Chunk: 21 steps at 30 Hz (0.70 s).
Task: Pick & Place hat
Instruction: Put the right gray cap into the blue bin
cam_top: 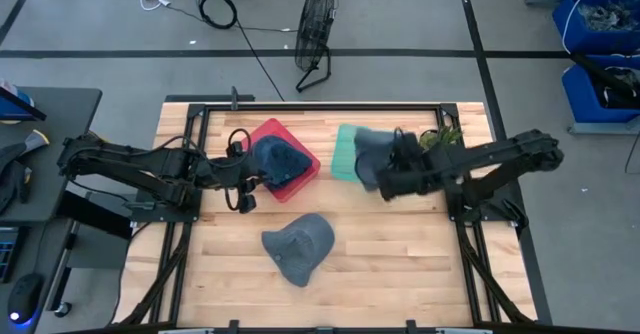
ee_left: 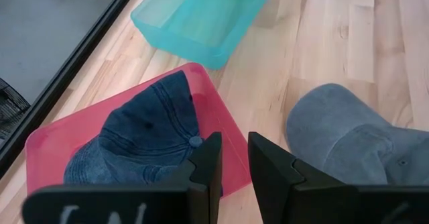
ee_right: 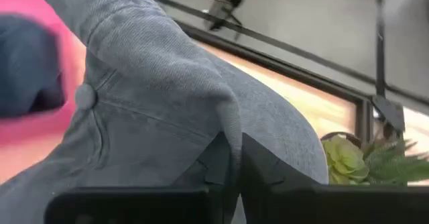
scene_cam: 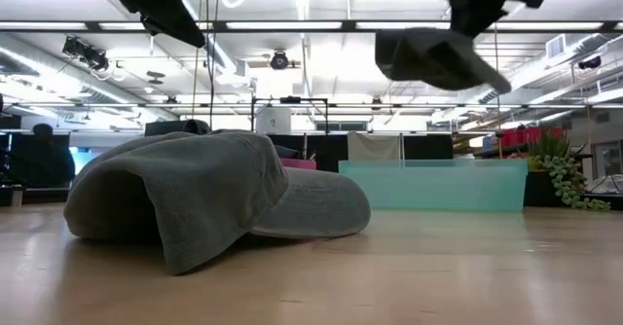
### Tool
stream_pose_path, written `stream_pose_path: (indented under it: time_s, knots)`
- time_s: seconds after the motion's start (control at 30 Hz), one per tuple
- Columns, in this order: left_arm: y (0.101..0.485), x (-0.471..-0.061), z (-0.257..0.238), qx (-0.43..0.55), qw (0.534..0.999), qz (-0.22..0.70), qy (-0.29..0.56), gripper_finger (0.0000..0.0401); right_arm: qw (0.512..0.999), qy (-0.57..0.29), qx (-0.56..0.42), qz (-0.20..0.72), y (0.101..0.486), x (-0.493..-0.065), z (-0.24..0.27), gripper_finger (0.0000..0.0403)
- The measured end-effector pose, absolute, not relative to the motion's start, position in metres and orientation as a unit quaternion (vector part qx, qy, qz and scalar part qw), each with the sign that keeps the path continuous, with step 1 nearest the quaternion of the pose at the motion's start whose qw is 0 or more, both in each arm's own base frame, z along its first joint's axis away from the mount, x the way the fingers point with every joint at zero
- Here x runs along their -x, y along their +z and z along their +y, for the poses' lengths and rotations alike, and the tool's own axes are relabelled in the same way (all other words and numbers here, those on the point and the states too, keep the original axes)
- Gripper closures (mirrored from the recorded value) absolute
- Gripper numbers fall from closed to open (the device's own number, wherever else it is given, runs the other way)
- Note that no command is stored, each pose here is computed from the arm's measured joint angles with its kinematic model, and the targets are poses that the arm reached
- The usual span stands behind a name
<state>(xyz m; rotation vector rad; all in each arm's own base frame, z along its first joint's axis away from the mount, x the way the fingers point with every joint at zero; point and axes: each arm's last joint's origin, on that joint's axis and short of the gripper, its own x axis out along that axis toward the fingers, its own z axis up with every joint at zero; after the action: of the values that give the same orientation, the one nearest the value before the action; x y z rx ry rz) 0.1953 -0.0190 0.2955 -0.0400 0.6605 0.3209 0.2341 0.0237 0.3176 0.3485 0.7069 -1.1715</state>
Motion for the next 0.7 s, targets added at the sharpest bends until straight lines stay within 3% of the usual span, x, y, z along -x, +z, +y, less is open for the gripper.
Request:
stream_pose_path:
  time_s: [0.33, 0.7]
  knots:
    - [0.295, -0.195, -0.019, 0.021, 0.932, 0.324, 0.158, 0.0323, 0.69, -0.613, -0.173, 0.343, 0.283, -0.256, -0.024, 0.038]
    - [0.293, -0.193, -0.019, 0.015, 0.927, 0.34, 0.159, 0.0323, 0.678, -0.604, -0.239, 0.344, 0.208, -0.257, -0.047, 0.038]
